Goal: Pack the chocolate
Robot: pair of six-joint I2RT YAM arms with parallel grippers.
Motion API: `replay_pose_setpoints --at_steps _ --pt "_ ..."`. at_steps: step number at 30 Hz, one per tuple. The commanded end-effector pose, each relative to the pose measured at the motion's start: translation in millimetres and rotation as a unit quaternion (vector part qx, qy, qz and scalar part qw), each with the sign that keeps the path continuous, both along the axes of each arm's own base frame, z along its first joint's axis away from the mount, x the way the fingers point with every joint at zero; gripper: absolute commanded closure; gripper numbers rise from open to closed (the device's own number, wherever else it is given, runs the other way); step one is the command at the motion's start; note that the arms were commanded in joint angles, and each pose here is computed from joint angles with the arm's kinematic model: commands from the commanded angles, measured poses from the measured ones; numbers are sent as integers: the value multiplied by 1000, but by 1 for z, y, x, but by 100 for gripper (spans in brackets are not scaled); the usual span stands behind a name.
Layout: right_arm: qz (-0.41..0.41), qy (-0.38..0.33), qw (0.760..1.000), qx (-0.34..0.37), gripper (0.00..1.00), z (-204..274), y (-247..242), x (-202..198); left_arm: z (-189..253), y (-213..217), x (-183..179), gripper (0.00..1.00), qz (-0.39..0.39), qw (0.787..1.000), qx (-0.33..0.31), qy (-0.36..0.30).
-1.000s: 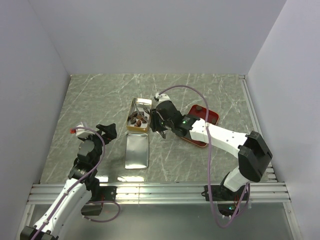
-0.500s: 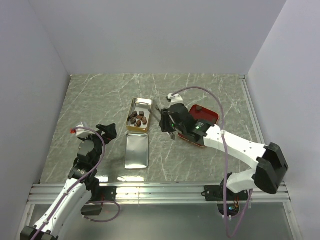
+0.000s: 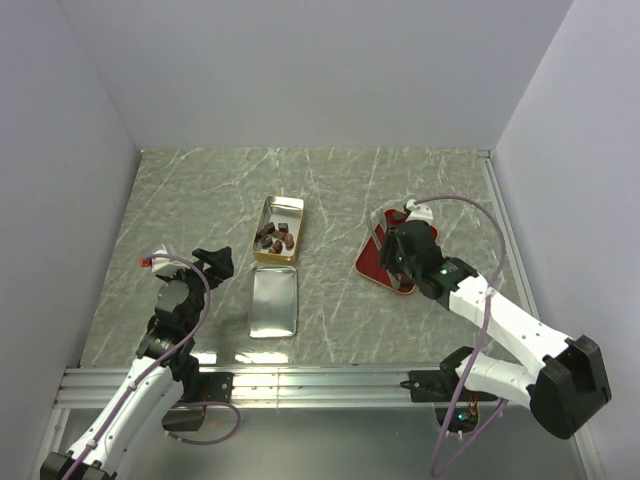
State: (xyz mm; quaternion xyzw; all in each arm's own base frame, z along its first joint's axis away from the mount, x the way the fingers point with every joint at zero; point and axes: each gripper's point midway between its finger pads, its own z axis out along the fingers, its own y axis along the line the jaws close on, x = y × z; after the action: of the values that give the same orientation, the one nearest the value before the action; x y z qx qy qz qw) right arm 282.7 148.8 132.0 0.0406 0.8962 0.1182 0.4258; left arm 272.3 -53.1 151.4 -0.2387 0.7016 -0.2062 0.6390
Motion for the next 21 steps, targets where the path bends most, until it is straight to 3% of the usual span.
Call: replay_pose_setpoints --at_steps 1,12,21 --pt "-35 -30 999 17 54 16 -15 5 2 0 -1 0 0 1000 -1 -7" --pt "-90 -17 996 -1 52 0 -53 4 2 -1 -2 0 -1 1000 -3 -9" --pt "-87 0 996 6 52 -15 -57 15 2 -1 -1 1 -1 1000 -2 -8"
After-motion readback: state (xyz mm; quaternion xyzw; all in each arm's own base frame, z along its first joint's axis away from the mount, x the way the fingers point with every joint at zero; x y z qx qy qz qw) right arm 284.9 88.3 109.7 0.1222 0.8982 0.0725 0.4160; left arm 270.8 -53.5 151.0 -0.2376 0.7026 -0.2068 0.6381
